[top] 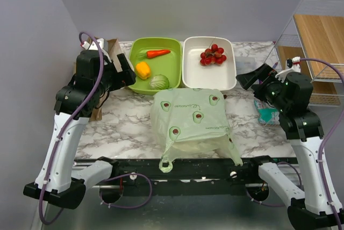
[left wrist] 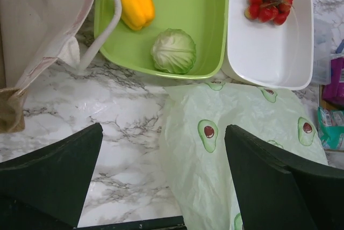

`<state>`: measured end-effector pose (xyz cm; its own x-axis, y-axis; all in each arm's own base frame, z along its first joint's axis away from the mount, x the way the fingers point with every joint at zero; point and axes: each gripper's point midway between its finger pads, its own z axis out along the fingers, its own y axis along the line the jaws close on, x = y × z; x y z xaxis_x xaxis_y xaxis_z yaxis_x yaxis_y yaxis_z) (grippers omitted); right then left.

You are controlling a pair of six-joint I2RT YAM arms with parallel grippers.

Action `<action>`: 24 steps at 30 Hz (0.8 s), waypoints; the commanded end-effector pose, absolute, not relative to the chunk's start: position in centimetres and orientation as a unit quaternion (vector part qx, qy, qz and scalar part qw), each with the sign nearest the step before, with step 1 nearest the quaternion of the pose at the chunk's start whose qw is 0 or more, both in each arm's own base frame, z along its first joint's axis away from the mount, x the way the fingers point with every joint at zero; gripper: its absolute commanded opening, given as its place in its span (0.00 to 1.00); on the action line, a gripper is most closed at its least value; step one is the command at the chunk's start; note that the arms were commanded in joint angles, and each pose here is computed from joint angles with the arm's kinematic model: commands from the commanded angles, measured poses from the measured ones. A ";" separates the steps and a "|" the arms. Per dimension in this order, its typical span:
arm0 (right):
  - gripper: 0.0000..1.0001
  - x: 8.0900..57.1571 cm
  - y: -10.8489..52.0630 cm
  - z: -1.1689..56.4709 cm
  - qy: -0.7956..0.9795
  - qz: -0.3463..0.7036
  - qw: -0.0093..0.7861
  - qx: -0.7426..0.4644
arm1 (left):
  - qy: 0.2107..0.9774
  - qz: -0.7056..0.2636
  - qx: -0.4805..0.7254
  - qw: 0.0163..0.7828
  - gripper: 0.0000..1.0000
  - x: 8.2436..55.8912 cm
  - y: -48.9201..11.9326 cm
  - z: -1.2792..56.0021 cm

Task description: Place the food into the grocery bag and tie it

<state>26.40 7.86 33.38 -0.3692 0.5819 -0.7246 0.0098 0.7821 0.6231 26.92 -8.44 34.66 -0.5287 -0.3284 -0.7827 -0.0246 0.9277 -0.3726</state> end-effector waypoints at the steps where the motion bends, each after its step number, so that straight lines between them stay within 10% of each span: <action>1: 1.00 26.0 8.7 33.7 0.792 0.281 0.519 0.158 | 0.854 -0.157 -0.093 0.487 0.99 27.9 -9.5 35.8; 24: 1.00 26.4 11.5 32.1 0.811 0.333 0.468 0.111 | 0.835 -0.142 0.239 0.476 0.98 20.4 -21.0 34.9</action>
<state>26.49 10.77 32.67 -0.5087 0.5022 -0.6993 -0.1041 0.7705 0.6289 22.52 -20.44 34.50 -0.5122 0.1346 -0.8482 0.4382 0.8904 -0.1233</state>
